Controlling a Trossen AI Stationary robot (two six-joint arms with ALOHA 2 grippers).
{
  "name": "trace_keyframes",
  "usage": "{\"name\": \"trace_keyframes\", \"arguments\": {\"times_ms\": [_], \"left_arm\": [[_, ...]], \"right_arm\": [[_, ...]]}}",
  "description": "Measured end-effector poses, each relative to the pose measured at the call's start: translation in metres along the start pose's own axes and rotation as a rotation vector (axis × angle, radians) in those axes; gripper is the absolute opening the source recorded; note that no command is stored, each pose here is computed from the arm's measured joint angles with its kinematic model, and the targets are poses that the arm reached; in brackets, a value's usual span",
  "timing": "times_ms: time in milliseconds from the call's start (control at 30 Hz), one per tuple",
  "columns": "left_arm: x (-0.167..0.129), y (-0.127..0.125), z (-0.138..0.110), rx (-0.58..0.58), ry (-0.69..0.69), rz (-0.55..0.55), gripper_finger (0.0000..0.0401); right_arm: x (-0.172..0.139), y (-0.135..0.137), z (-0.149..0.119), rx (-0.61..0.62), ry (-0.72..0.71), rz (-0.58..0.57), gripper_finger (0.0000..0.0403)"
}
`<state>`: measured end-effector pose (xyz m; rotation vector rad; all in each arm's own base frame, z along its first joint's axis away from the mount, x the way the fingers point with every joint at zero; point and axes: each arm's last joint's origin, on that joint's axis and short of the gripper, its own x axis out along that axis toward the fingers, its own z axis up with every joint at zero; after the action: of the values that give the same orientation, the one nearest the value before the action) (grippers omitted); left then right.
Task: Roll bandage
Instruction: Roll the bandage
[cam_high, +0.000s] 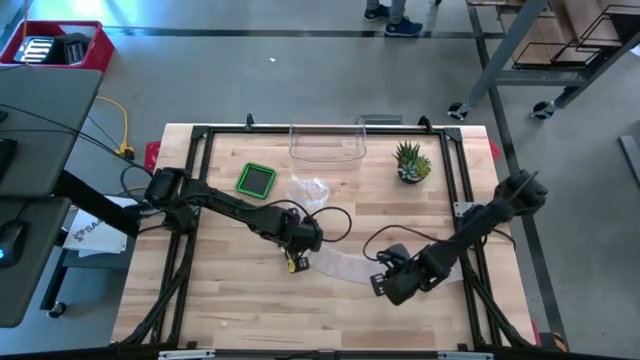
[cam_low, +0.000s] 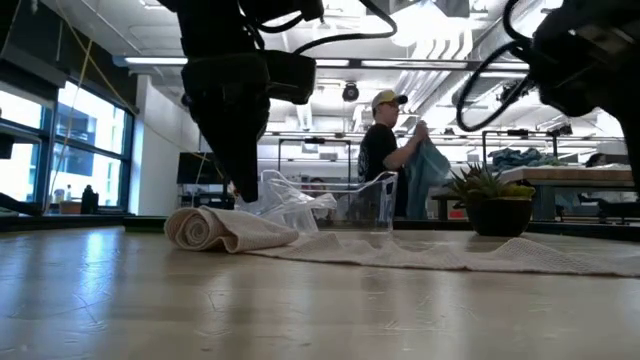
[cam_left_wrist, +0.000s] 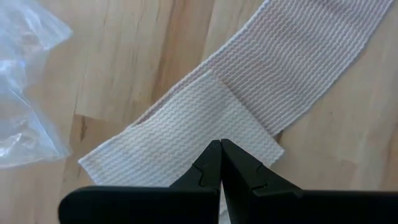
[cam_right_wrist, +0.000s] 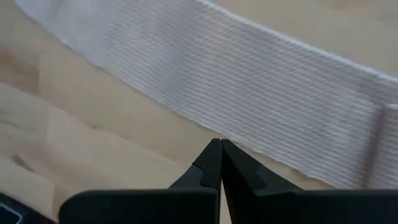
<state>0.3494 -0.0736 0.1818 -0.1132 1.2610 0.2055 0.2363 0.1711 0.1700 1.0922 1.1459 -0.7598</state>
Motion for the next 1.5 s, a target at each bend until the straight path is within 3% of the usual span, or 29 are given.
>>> {"name": "trace_keyframes", "arguments": {"times_ms": [267,400,633,833,1033,1200,1333,1500], "left_arm": [[0.007,-0.001,-0.002,0.020,0.001,-0.066,0.0000],[0.015,0.000,-0.008,0.010,0.025,-0.112,0.0000],[0.026,0.005,-0.021,-0.015,0.071,-0.086,0.0000],[0.033,-0.001,-0.038,-0.120,0.120,-0.098,0.0000],[0.032,-0.027,-0.057,-0.335,0.150,-0.109,0.0000],[0.027,-0.050,-0.077,-0.486,0.180,-0.070,0.0000],[0.022,-0.060,-0.094,-0.503,0.218,-0.001,0.0000],[0.017,-0.062,-0.113,-0.444,0.288,0.116,0.0000]], "right_arm": [[0.001,-0.001,0.003,0.008,-0.034,-0.010,0.0000],[0.015,-0.005,0.010,0.040,-0.026,0.036,0.0000],[0.029,-0.010,0.016,0.090,-0.025,0.097,0.0000],[0.031,-0.016,0.024,0.091,-0.044,0.023,0.0000],[0.033,-0.013,0.048,0.046,-0.069,0.000,0.0000],[0.034,-0.009,0.070,-0.012,-0.060,0.013,0.0000],[0.035,-0.003,0.082,-0.037,-0.062,0.064,0.0000],[0.034,0.005,0.092,-0.058,-0.080,0.146,0.0000]]}}
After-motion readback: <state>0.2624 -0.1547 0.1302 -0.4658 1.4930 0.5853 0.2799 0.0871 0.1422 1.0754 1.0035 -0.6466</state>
